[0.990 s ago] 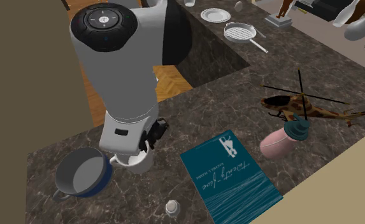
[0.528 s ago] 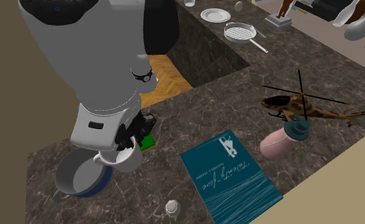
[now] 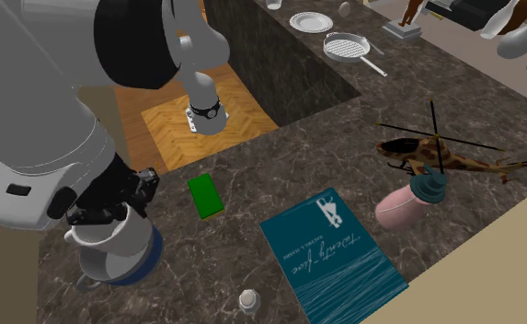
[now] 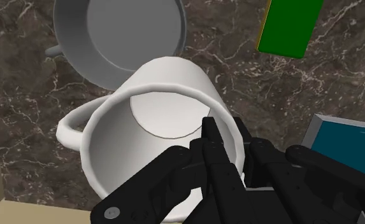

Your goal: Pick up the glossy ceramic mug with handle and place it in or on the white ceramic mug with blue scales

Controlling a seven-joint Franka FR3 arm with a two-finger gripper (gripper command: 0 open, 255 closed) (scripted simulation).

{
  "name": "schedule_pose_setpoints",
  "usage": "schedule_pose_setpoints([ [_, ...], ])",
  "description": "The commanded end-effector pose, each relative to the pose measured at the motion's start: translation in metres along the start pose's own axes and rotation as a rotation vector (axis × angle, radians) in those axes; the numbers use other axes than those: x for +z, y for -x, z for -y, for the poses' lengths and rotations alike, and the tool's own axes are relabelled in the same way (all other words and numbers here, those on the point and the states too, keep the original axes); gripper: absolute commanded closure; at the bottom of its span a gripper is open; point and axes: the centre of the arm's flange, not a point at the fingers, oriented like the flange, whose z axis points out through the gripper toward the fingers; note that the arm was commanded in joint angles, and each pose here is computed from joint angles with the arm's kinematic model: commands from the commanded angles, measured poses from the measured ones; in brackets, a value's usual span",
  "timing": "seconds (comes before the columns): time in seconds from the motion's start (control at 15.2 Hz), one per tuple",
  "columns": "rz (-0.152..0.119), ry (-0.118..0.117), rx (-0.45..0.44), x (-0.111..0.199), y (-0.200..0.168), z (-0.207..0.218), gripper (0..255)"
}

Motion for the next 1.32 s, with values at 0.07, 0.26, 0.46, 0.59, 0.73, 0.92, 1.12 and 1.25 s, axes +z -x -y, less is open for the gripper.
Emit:
schedule_pose_setpoints([
  [0.07, 0.0, 0.0, -0.002, -0.001, 0.018, -0.034, 255],
  [0.26, 0.0, 0.0, -0.002, -0.003, 0.036, -0.069, 255],
  [0.46, 0.0, 0.0, -0.002, 0.001, 0.049, -0.093, 255],
  [0.59, 0.0, 0.0, -0.002, 0.011, 0.049, -0.093, 255],
  [0.73, 0.0, 0.0, -0.002, 0.022, 0.049, -0.092, 255],
  [0.92, 0.0, 0.0, -0.002, 0.038, 0.049, -0.092, 255],
  [1.12, 0.0, 0.0, -0.002, 0.054, 0.049, -0.091, 255],
  [1.25, 0.0, 0.0, -0.002, 0.064, 0.049, -0.09, 255],
])
